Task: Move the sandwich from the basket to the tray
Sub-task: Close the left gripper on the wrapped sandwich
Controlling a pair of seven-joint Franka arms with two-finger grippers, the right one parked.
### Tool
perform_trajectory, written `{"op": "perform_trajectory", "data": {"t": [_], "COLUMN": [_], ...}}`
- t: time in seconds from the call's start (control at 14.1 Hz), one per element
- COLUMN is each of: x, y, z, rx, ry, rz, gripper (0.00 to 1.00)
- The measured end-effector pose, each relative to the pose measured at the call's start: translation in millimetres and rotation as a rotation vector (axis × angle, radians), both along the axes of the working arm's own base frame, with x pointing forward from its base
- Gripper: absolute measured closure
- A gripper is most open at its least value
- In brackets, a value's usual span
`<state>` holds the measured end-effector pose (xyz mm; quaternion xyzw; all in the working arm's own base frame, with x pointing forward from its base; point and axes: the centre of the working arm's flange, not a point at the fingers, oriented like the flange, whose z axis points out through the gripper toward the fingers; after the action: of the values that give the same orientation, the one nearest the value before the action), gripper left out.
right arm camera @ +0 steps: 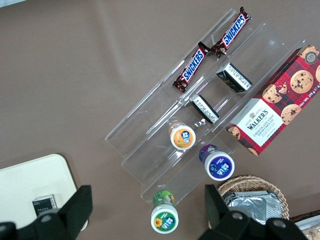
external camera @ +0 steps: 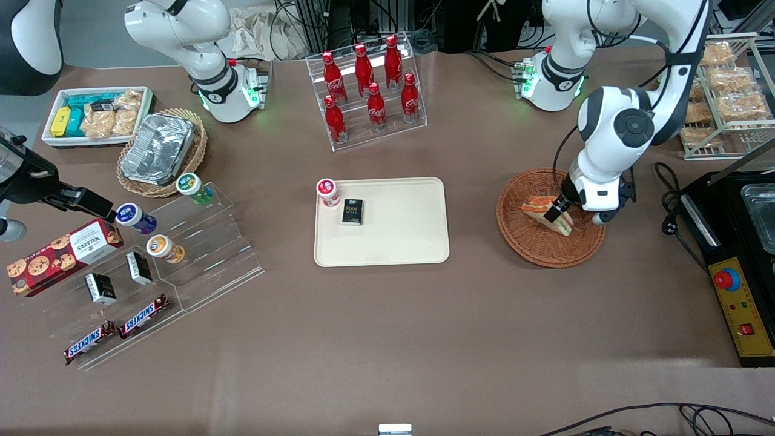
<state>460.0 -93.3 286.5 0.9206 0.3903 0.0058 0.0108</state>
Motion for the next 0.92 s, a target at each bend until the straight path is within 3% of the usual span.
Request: {"op": "perform_trajectory", "data": {"t": [0.43,0.71,0.78,0.92], "x": [-13.0,-20.1,-20.4,-18.6], "y": [1.1,-9.2,-10.0,-6.7], "z": [-29.5,-40.1,-41.1,-40.5], "rx": [-0.004,-0.002,-0.001,-0.003], "ry": [-0.025,-0.012,-0.011,-0.018], "rz": [0.021,0.028,0.031,0.043], "gripper": [0.00,0.02,0.04,0.26]}}
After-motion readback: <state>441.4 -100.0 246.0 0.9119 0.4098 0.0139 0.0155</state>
